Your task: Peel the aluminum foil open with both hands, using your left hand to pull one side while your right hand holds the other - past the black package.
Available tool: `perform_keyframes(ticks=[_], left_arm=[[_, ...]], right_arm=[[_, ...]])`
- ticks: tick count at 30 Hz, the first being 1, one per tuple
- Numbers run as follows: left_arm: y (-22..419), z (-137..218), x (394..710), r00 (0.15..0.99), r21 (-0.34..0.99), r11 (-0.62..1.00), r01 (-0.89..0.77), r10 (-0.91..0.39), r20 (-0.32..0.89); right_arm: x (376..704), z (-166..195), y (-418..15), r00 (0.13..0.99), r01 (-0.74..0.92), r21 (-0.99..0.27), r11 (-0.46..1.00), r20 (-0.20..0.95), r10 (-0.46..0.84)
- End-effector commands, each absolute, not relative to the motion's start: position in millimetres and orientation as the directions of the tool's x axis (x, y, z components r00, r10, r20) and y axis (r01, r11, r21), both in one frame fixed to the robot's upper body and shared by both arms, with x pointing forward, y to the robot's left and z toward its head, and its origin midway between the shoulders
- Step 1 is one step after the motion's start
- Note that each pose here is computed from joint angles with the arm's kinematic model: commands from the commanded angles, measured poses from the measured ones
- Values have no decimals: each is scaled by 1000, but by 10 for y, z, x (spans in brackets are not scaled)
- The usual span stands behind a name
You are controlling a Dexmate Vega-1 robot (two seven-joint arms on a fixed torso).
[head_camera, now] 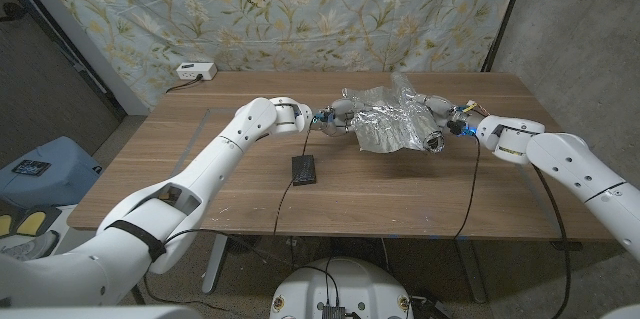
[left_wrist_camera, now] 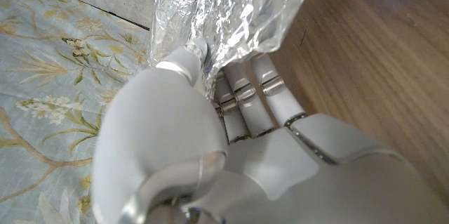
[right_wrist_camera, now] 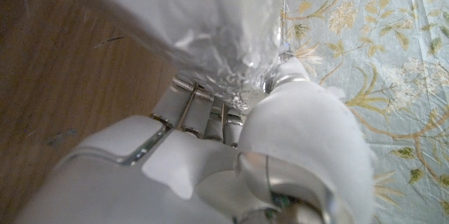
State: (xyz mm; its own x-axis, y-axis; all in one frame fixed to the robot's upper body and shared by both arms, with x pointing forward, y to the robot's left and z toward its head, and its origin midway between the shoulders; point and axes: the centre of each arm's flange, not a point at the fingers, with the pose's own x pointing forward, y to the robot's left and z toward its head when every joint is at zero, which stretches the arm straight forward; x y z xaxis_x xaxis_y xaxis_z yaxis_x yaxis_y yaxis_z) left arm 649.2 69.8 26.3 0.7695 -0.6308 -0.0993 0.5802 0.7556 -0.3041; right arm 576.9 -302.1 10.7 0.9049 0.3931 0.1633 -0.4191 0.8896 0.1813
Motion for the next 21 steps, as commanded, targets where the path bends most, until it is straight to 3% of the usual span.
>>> perform_keyframes(ticks=[1, 21], left_arm=[[810, 311, 6442, 794, -270, 779, 566, -603, -77], [938, 370, 6378, 829, -225, 816, 533, -556, -52]], right_arm=[[5842, 19, -3008, 848, -530, 300, 793, 204, 489], [5913, -66, -3052, 810, -587, 334, 738, 262, 525]])
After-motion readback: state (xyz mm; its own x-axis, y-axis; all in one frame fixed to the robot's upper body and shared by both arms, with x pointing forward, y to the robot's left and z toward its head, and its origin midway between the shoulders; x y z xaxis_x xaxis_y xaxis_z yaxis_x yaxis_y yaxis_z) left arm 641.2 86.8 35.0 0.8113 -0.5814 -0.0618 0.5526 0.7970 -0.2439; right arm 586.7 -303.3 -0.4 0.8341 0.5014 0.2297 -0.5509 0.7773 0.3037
